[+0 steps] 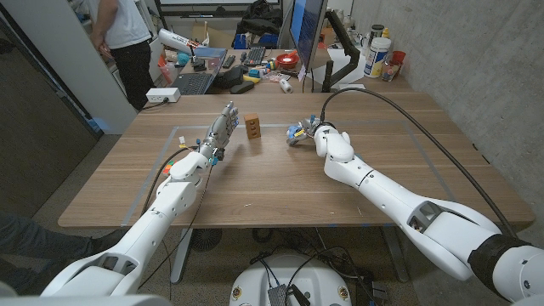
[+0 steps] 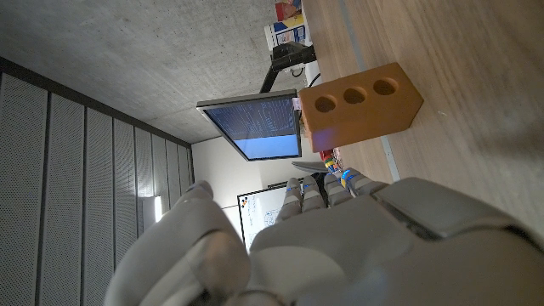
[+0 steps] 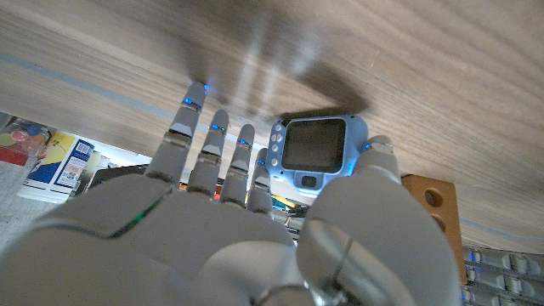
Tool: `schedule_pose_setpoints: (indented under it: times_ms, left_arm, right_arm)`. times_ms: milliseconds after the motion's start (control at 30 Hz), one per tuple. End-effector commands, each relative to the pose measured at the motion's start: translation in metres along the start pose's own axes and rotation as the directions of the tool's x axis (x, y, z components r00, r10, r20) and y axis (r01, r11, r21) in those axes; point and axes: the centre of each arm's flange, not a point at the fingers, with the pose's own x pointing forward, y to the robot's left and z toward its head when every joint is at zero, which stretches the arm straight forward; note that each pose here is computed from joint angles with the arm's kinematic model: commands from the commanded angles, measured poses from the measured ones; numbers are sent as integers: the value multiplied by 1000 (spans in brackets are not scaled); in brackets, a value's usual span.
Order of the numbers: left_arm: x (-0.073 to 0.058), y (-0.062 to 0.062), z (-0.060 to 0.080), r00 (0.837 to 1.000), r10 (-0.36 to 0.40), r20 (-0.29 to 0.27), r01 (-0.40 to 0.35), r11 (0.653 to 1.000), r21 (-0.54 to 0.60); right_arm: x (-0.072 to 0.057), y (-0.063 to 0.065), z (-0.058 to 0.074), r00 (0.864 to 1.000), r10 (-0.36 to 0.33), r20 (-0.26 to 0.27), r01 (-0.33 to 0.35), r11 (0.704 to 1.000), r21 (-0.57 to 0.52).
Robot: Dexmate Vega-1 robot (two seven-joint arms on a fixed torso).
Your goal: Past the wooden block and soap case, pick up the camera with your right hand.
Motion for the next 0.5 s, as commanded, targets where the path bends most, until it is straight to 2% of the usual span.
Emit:
schedule_pose_setpoints:
  times_ms: [33, 500]
  left_arm:
    - [1, -1, 1, 1000, -6, -1, 6, 1000, 4]
    - [-2, -1, 4, 1000, -7, 4, 7, 1000, 6]
  right_arm:
    - [-5, -3, -2, 1000, -19, -4, 19, 1000, 6]
    - [-11, -8, -1, 999, -41, -1, 41, 999, 10]
